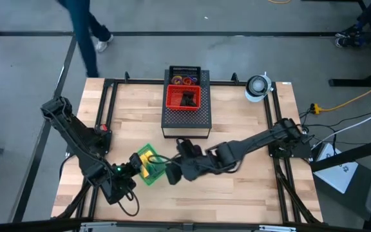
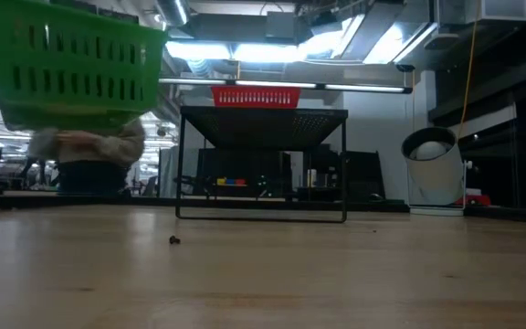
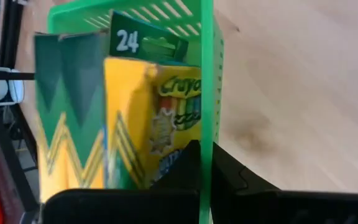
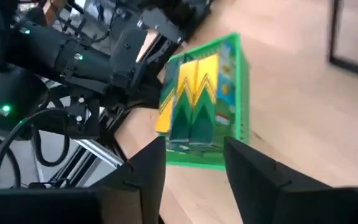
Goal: Pick & Place Office Desk Supplies
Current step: Put the green bin on the shelf, then return to Home Position
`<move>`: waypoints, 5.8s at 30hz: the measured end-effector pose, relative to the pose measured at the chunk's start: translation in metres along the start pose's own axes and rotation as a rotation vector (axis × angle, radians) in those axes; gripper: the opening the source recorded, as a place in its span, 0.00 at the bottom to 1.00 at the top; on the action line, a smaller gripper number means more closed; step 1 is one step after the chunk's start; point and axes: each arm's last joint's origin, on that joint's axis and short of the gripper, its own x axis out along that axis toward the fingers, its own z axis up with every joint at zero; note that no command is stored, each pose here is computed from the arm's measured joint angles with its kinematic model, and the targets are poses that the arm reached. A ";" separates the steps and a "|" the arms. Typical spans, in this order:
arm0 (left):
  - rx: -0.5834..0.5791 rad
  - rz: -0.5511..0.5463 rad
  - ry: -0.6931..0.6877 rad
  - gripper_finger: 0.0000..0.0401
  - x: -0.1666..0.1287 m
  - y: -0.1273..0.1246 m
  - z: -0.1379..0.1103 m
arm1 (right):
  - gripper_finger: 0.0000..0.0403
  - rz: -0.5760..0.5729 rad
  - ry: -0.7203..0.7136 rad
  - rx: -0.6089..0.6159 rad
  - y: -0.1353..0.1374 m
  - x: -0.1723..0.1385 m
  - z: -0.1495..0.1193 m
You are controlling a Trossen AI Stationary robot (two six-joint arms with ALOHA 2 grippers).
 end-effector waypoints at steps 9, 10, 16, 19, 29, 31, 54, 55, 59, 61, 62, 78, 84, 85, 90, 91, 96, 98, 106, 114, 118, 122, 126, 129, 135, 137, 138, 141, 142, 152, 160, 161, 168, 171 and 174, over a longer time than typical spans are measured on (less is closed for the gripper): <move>-0.152 0.065 -0.092 0.01 -0.010 0.057 0.023 | 0.40 -0.114 -0.349 -0.088 0.006 -0.096 -0.030; -0.191 0.060 -0.112 0.01 -0.010 0.067 0.025 | 0.40 -0.118 -0.371 -0.097 0.006 -0.103 -0.035; -0.545 0.105 -0.164 0.01 -0.010 0.137 0.021 | 0.40 -0.146 -0.425 -0.146 0.001 -0.121 -0.050; -0.644 0.122 -0.144 0.01 -0.010 0.161 0.012 | 0.40 -0.164 -0.415 -0.229 0.001 -0.122 -0.051; -0.707 0.036 -0.034 0.01 0.019 0.184 0.006 | 0.40 -0.184 -0.376 -0.355 0.001 -0.122 -0.052; -0.688 0.026 0.000 0.01 0.032 0.185 0.007 | 0.40 -0.182 -0.359 -0.364 0.001 -0.121 -0.053; -0.628 0.112 0.146 0.01 0.031 0.214 0.017 | 0.40 -0.175 -0.307 -0.393 0.001 -0.120 -0.054; -0.633 0.105 0.151 0.01 0.031 0.214 0.016 | 0.40 -0.175 -0.307 -0.393 0.001 -0.120 -0.054; -0.645 0.091 0.182 0.01 0.036 0.216 0.011 | 0.40 -0.175 -0.307 -0.393 0.001 -0.120 -0.054; -0.648 0.090 0.194 0.01 0.040 0.217 0.010 | 0.40 -0.174 -0.308 -0.393 0.001 -0.120 -0.054; -0.650 0.086 0.204 0.01 0.044 0.218 0.009 | 0.40 -0.175 -0.307 -0.393 0.001 -0.120 -0.054; -0.682 0.102 0.276 0.01 0.068 0.231 0.000 | 0.40 -0.173 -0.296 -0.403 0.001 -0.120 -0.055; -0.695 0.109 0.255 0.01 0.065 0.241 -0.002 | 0.40 -0.173 -0.296 -0.402 0.001 -0.120 -0.055; -0.696 0.110 0.259 0.01 0.065 0.242 -0.004 | 0.40 -0.172 -0.293 -0.401 0.001 -0.120 -0.055; -0.715 0.099 0.267 0.01 0.067 0.246 -0.010 | 0.40 -0.168 -0.282 -0.398 0.001 -0.120 -0.055; -0.719 0.097 0.266 0.01 0.067 0.247 -0.011 | 0.40 -0.168 -0.281 -0.398 0.001 -0.120 -0.055; -0.724 0.100 0.271 0.02 0.068 0.250 -0.015 | 0.40 -0.167 -0.278 -0.397 0.001 -0.120 -0.055; -0.720 0.100 0.271 0.02 0.068 0.250 -0.015 | 0.40 -0.167 -0.278 -0.398 0.001 -0.120 -0.055; -0.705 0.119 0.235 0.12 0.068 0.253 -0.011 | 0.40 -0.166 -0.273 -0.398 0.001 -0.120 -0.056; -0.668 0.137 0.227 0.34 0.064 0.245 -0.001 | 0.40 -0.163 -0.256 -0.403 0.001 -0.120 -0.056; -0.687 0.135 0.181 0.39 0.050 0.248 0.003 | 0.40 -0.166 -0.259 -0.421 0.001 -0.120 -0.056; -0.720 0.107 0.059 0.40 0.020 0.251 0.007 | 0.40 -0.166 -0.299 -0.467 0.004 -0.121 -0.056; -0.769 0.023 -0.143 0.39 -0.029 0.248 0.009 | 0.40 -0.111 -0.334 -0.562 0.015 -0.127 -0.062; -0.828 -0.092 -0.380 0.38 -0.072 0.242 0.011 | 0.40 -0.020 -0.310 -0.683 0.026 -0.137 -0.075; -0.776 -0.266 -0.704 0.37 -0.154 0.211 0.005 | 0.40 0.115 -0.218 -0.871 0.033 -0.155 -0.096; -0.744 -0.310 -0.755 0.38 -0.171 0.201 0.001 | 0.40 0.156 -0.192 -0.879 0.034 -0.164 -0.101; -0.768 -0.354 -0.751 0.38 -0.178 0.196 -0.002 | 0.40 0.171 -0.188 -0.894 0.034 -0.170 -0.105; -0.793 -0.429 -0.695 0.38 -0.191 0.177 -0.010 | 0.40 0.227 -0.204 -0.934 0.037 -0.186 -0.110; -0.772 -0.391 -0.698 0.38 -0.195 0.172 -0.011 | 0.40 0.247 -0.213 -0.939 0.038 -0.191 -0.111; -0.638 -0.229 -0.957 0.37 -0.158 0.073 -0.032 | 0.41 0.299 -0.245 -1.052 0.005 -0.179 -0.167; -0.681 -0.188 -1.139 0.37 -0.080 0.018 -0.083 | 0.44 0.665 -0.383 -0.947 -0.088 -0.173 -0.178; -0.672 -0.197 -1.172 0.37 -0.073 0.013 -0.090 | 0.44 0.677 -0.390 -0.929 -0.099 -0.174 -0.176; -0.648 -0.240 -1.183 0.37 -0.021 -0.023 -0.118 | 0.44 0.582 -0.406 -0.869 -0.163 -0.175 -0.175; -0.648 -0.262 -1.154 0.37 -0.003 -0.035 -0.125 | 0.44 0.578 -0.409 -0.898 -0.184 -0.173 -0.178; -0.702 -0.195 -1.107 0.37 0.014 -0.043 -0.133 | 0.44 0.606 -0.401 -0.889 -0.201 -0.167 -0.181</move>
